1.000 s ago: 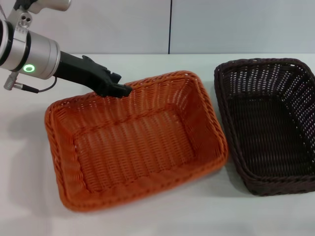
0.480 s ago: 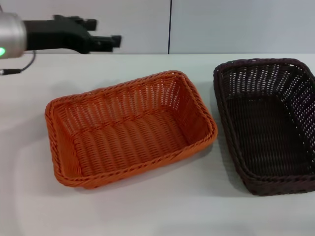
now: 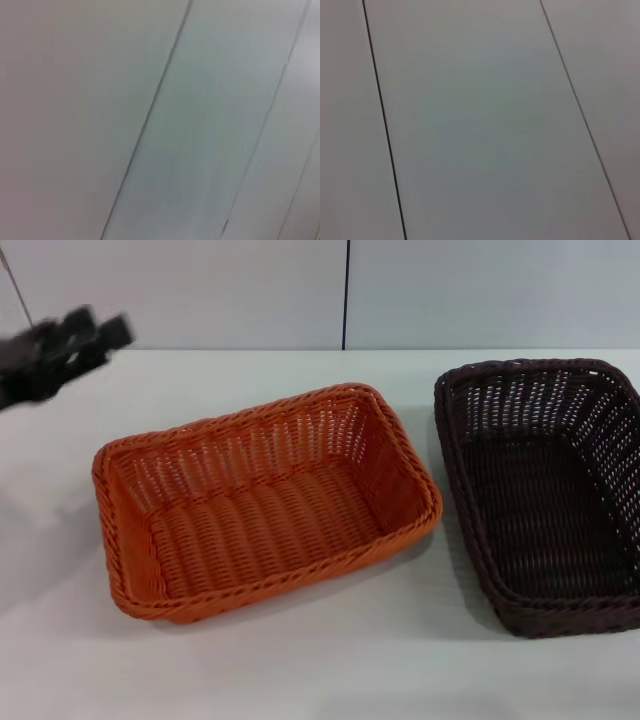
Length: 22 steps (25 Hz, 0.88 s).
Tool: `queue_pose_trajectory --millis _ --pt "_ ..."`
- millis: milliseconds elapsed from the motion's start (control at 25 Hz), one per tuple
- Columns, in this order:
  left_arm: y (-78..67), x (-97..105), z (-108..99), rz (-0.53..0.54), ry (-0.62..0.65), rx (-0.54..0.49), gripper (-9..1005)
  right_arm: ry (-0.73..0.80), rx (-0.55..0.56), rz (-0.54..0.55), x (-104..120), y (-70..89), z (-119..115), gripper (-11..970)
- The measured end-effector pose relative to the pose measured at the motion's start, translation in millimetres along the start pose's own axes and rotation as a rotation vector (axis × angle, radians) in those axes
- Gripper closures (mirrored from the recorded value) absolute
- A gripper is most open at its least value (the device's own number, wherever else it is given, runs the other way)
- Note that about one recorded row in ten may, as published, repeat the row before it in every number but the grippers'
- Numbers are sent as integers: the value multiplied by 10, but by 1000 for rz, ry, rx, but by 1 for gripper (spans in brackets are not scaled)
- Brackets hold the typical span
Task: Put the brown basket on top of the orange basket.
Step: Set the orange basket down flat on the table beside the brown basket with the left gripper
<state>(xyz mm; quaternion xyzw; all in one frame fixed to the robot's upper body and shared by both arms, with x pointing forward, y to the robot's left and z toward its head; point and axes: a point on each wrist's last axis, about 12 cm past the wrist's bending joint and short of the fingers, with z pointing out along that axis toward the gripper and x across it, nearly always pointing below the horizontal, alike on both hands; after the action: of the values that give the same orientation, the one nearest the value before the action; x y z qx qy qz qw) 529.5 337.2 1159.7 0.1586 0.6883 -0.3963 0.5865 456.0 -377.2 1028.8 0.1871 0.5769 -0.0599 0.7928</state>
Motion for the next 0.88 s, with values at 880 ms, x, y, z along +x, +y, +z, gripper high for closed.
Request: queue_pose_trajectory --millis 880 --pt "104 791 -411 -113 360 -31 477 -3 -17 6 5 54 51 374"
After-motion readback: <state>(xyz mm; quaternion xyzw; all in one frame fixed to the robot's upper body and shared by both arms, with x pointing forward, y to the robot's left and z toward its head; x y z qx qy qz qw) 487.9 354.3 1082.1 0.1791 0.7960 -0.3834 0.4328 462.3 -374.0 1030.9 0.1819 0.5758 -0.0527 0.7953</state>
